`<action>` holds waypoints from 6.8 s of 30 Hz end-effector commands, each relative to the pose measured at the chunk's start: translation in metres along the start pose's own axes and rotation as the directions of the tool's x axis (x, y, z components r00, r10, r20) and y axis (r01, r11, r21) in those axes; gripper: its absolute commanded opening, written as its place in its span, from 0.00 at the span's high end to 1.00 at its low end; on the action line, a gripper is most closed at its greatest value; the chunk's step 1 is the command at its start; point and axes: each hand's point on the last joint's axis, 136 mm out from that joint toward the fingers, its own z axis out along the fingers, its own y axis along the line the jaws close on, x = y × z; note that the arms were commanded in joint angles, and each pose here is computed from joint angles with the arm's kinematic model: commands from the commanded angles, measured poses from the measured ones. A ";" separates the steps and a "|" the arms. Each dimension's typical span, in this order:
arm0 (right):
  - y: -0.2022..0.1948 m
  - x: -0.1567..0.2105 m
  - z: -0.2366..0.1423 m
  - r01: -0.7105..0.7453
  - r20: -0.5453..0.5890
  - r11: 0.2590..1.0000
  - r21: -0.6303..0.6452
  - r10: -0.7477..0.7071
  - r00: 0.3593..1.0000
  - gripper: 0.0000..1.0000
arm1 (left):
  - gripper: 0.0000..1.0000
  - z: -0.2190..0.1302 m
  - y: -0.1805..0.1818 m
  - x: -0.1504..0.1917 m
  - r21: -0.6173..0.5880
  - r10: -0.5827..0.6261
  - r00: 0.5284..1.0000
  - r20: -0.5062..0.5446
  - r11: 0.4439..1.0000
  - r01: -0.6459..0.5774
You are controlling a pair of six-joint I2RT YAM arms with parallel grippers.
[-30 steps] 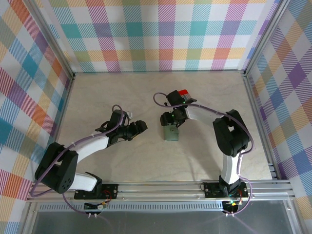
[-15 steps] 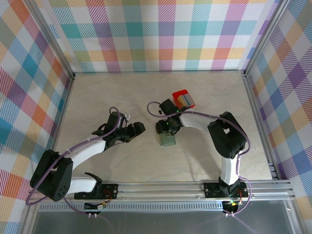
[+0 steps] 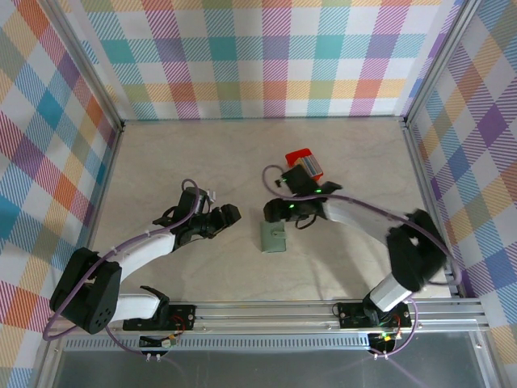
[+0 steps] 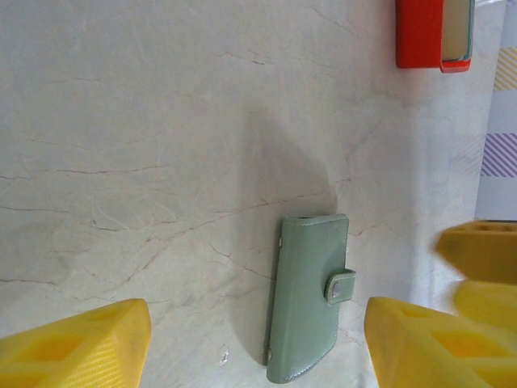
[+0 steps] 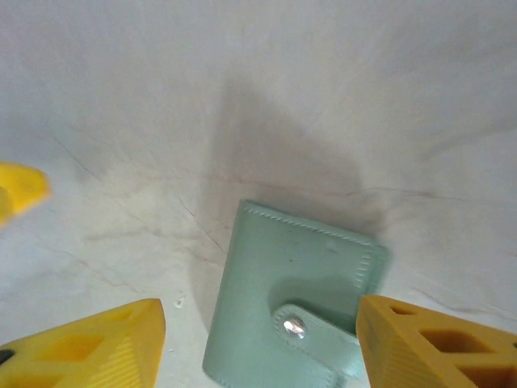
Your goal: Put the credit cards into the card holder
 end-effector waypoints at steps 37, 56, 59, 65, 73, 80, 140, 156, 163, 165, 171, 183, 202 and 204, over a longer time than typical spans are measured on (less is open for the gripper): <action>-0.011 0.050 -0.002 -0.044 -0.218 0.979 0.200 0.088 0.972 0.49 | 0.24 0.024 -0.029 0.025 0.107 0.014 0.999 -0.035 0.994 -0.010; -0.002 0.069 0.049 0.003 -0.332 0.952 0.305 0.103 0.938 0.61 | 0.26 0.016 -0.013 0.035 0.083 0.007 0.999 -0.032 0.997 -0.005; -0.004 0.070 0.054 0.005 -0.333 0.950 0.312 0.104 0.937 0.61 | 0.26 0.017 -0.015 0.034 0.090 0.007 1.000 -0.030 0.996 -0.004; -0.001 0.064 0.051 0.029 -0.311 0.943 0.330 0.080 0.947 0.60 | 0.26 0.019 -0.014 0.035 0.091 0.005 0.999 -0.036 0.996 -0.002; 0.000 0.057 0.048 0.041 -0.284 0.936 0.348 0.064 0.957 0.60 | 0.26 0.019 -0.012 0.036 0.089 0.002 0.999 -0.036 0.996 0.001; -0.003 0.059 0.060 0.045 -0.301 0.934 0.356 0.069 0.951 0.59 | 0.26 0.019 -0.009 0.037 0.085 -0.001 0.999 -0.036 0.996 0.004; 0.009 0.069 0.070 -0.089 -0.309 0.979 0.185 0.144 0.940 1.00 | 0.93 0.056 -0.056 0.064 0.212 -0.058 0.987 -0.149 0.973 0.089; 0.008 0.062 0.058 -0.147 -0.280 0.982 0.120 0.176 0.944 1.00 | 1.00 0.085 -0.001 0.078 -0.049 -0.163 0.975 -0.148 0.986 0.158; -0.026 0.063 0.022 -0.164 -0.233 0.972 0.169 0.201 0.951 1.00 | 1.00 0.083 0.028 0.082 -0.166 -0.184 0.975 -0.125 0.973 0.163; -0.045 0.070 0.012 -0.166 -0.223 0.963 0.212 0.213 0.951 1.00 | 1.00 0.083 0.027 0.081 -0.165 -0.182 0.975 -0.127 0.973 0.160; -0.074 0.088 0.005 -0.122 -0.239 0.951 0.283 0.193 0.951 1.00 | 1.00 0.088 0.002 0.076 -0.075 -0.146 0.979 -0.141 0.988 0.136; -0.082 0.095 0.020 -0.086 -0.242 0.959 0.271 0.154 0.958 1.00 | 0.98 0.062 -0.043 0.056 -0.011 -0.083 0.990 -0.111 0.997 0.083; -0.075 0.078 0.028 -0.106 -0.210 0.967 0.231 0.155 0.965 0.99 | 0.76 0.027 -0.051 0.039 -0.054 0.019 0.999 -0.032 0.998 -0.021; -0.074 0.077 0.027 -0.107 -0.210 0.968 0.225 0.156 0.965 0.95 | 0.75 0.027 -0.051 0.039 -0.056 0.023 0.999 -0.033 0.998 -0.025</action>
